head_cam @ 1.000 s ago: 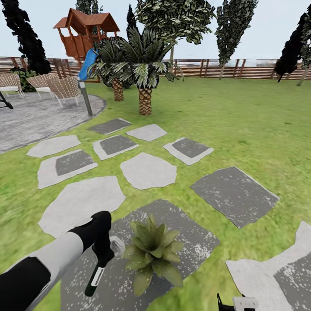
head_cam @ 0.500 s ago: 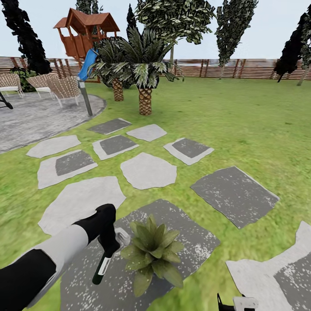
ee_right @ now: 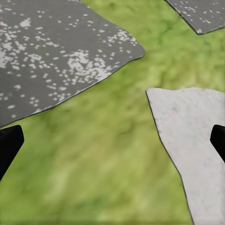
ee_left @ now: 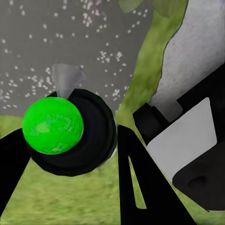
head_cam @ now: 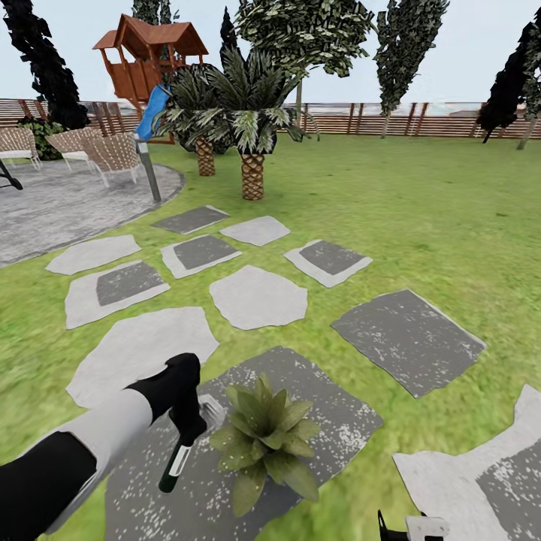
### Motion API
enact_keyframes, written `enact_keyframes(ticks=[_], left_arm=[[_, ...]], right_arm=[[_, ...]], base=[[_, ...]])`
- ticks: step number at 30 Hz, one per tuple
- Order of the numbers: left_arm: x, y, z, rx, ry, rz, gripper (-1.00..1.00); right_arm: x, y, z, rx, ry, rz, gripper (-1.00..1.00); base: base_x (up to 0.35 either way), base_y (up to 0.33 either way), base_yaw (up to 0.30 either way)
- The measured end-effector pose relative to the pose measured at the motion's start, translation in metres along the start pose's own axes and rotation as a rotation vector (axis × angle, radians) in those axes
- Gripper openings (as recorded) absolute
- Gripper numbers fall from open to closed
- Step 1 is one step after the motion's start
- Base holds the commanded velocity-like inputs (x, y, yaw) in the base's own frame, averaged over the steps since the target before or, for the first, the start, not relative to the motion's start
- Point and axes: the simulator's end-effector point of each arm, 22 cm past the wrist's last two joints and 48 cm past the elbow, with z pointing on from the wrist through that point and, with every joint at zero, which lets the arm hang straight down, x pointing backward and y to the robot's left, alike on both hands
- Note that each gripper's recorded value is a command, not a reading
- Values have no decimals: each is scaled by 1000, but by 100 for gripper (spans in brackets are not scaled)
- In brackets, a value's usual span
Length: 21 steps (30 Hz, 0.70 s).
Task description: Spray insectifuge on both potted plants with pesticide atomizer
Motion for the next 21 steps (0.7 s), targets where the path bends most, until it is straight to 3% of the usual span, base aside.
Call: enact_keyframes(ticks=[3, 6, 15, 21], left_arm=[[-18, 11, -28, -31, -40, 1, -100], [-19, 13, -31, -32, -44, -1, -100], [-4, 17, -19, -31, -12, -11, -100], [27, 14, 14, -3, 46, -34, -100]], right_arm=[[0, 0, 0, 0, 0, 0, 100], [0, 0, 0, 0, 0, 0, 100], [0, 0, 0, -1, 0, 0, 100], [0, 0, 0, -1, 1, 0, 100]], base=[[0, 0, 0], [0, 0, 0], [0, 0, 0], [0, 0, 0]])
